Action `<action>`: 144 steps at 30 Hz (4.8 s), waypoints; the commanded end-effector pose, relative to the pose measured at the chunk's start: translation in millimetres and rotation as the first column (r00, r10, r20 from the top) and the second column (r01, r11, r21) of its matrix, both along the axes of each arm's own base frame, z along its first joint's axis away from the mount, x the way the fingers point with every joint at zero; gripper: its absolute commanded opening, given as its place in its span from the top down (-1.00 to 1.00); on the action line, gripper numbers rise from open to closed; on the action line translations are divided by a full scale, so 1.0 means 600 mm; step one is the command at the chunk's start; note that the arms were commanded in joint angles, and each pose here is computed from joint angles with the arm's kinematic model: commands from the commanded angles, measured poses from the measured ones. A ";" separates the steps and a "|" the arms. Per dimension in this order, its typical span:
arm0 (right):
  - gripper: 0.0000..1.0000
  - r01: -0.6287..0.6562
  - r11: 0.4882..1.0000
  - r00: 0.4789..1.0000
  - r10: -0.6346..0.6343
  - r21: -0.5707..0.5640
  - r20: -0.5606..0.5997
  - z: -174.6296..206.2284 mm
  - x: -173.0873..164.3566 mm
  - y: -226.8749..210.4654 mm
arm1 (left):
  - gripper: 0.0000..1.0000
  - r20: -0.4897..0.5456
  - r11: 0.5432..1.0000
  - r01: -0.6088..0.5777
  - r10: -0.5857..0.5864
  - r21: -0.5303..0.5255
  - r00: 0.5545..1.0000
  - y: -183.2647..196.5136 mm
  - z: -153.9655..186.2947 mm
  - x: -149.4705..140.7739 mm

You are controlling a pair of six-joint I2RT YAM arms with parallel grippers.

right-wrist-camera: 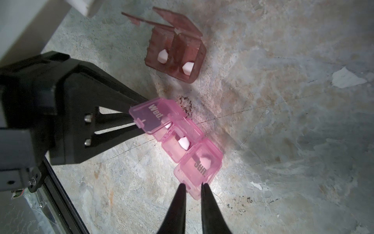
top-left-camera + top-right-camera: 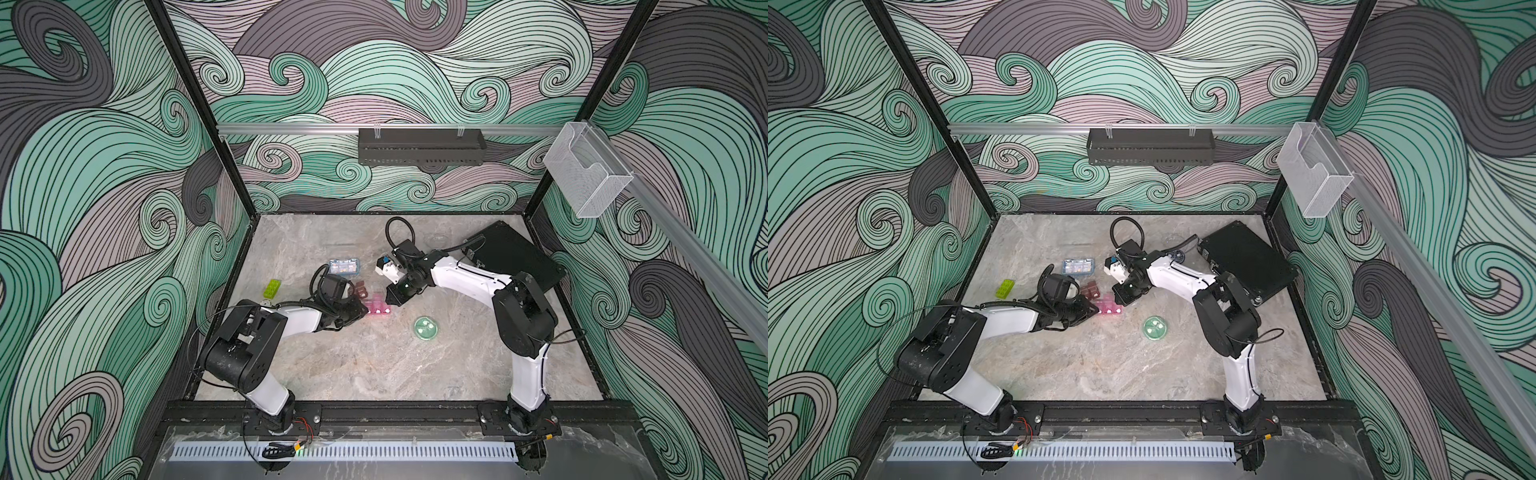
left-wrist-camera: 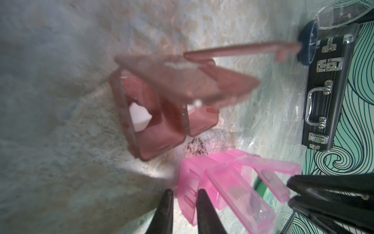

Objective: Close pillboxes
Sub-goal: Close the lid on the pillbox.

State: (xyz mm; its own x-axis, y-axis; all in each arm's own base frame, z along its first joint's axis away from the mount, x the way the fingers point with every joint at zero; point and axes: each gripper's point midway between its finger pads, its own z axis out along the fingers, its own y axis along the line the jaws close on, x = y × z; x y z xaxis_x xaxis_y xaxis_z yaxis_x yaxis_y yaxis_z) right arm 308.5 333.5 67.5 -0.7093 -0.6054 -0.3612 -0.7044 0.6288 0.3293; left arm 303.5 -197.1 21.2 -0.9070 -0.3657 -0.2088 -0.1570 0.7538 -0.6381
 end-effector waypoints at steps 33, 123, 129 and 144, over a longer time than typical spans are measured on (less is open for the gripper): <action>0.58 0.039 0.993 0.997 -0.046 -0.110 -0.059 -0.073 0.001 -0.007 | 0.55 -0.024 1.000 0.022 -0.022 -0.008 0.999 -0.018 -0.012 0.005; 0.25 0.092 0.985 0.993 -0.101 -0.143 -0.062 -0.035 0.048 -0.026 | 0.58 -0.045 0.991 0.131 -0.131 0.003 0.990 -0.038 -0.008 0.010; 0.35 0.074 0.987 0.992 -0.087 -0.139 -0.090 -0.047 0.038 -0.025 | 0.59 -0.050 0.991 0.135 -0.135 -0.004 0.990 -0.042 -0.009 0.013; 0.43 0.065 0.985 0.988 -0.087 -0.161 -0.130 -0.079 0.031 -0.028 | 0.63 -0.060 0.990 0.143 -0.143 0.003 0.988 -0.043 -0.014 0.014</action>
State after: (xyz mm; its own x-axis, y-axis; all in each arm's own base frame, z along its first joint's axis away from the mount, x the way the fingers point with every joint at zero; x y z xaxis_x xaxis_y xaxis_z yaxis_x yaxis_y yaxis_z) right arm 336.4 320.6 36.0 -0.7854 -0.5797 -0.2170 -0.6187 0.7245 0.3039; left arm 316.0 -221.7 19.3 -0.9513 -0.2518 -0.1778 -0.0813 0.7613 -0.6432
